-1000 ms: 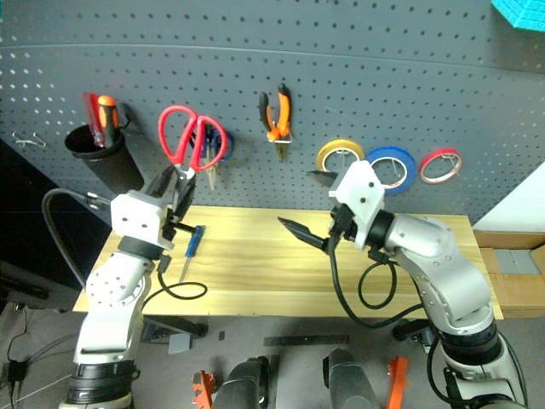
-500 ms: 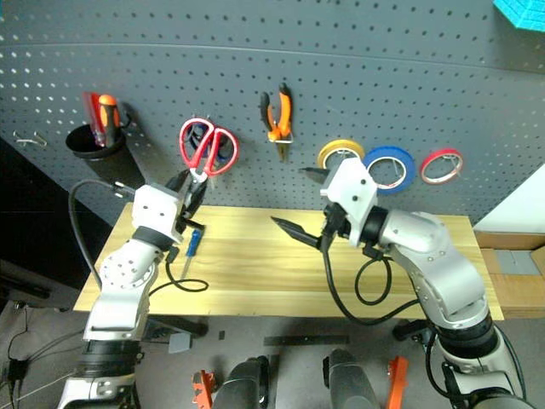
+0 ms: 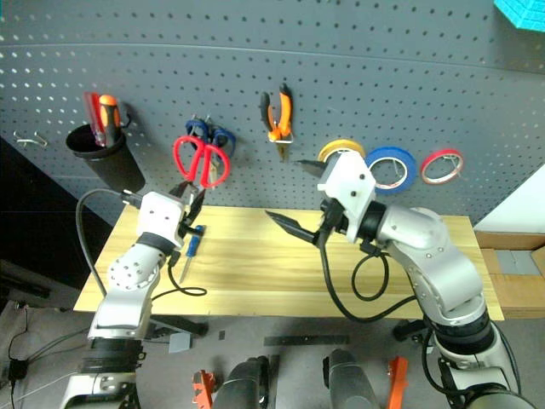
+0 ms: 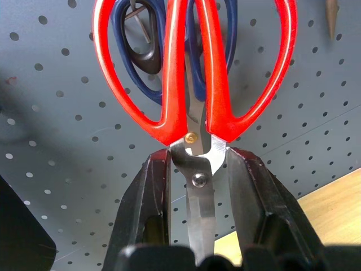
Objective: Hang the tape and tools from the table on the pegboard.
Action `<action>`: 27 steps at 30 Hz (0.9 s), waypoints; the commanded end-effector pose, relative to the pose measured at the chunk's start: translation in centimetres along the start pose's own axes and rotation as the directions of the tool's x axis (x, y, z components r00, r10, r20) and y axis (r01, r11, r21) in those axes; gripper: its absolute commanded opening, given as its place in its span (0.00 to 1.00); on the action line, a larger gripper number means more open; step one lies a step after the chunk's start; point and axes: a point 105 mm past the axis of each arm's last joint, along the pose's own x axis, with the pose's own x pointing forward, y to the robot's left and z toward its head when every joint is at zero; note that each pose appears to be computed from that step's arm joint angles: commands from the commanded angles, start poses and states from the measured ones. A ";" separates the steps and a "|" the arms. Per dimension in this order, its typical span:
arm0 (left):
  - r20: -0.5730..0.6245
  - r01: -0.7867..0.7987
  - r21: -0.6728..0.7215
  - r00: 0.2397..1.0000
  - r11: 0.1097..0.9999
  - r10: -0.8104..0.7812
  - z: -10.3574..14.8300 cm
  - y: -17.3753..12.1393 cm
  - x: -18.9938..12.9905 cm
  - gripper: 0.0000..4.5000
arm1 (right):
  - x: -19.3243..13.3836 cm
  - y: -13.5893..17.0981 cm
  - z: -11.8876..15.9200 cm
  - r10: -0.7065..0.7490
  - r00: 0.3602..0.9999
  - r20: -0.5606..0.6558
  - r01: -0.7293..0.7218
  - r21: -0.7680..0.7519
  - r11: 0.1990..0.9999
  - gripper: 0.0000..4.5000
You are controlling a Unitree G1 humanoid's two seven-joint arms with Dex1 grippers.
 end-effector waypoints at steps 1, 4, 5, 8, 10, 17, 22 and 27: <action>0.014 0.001 -0.008 1.000 1.000 -0.001 0.2 -0.1 -0.1 0.54 | 0.0 0.1 1.0 0.006 0.999 0.035 -0.004 -0.038 0.999 1.00; -0.004 -0.001 -0.005 1.000 1.000 0.001 -0.2 -0.2 -0.2 0.77 | 0.0 0.1 0.9 0.008 0.999 0.031 -0.007 -0.036 0.999 1.00; -0.018 -0.002 0.001 1.000 1.000 0.002 -0.4 -0.2 -0.3 0.84 | 0.0 0.2 0.8 0.009 1.000 0.029 -0.008 -0.035 0.999 1.00; -0.062 0.015 -0.013 0.998 1.000 -0.016 -1.3 -0.4 -0.6 1.00 | 0.1 0.4 0.6 0.011 1.000 0.025 -0.011 -0.026 1.000 1.00; -0.102 0.042 -0.082 0.994 0.996 -0.050 -2.2 -0.9 -1.1 1.00 | 0.3 0.5 0.2 0.005 1.000 0.013 -0.004 -0.012 1.000 1.00; -0.450 -0.042 -0.226 0.891 0.973 -0.066 -9.3 -0.3 -3.8 1.00 | 2.0 -0.3 -4.7 -0.147 0.956 -0.254 0.189 0.149 0.971 1.00; -0.619 -0.164 -0.264 0.785 0.951 -0.036 -12.4 1.9 -4.0 1.00 | 3.6 2.2 -6.2 -0.075 0.934 -0.350 0.192 0.314 0.930 1.00; -0.681 -0.248 -0.286 0.732 0.926 -0.014 -13.8 3.7 -3.3 1.00 | 5.3 3.9 -6.7 -0.045 0.924 -0.379 0.190 0.355 0.915 1.00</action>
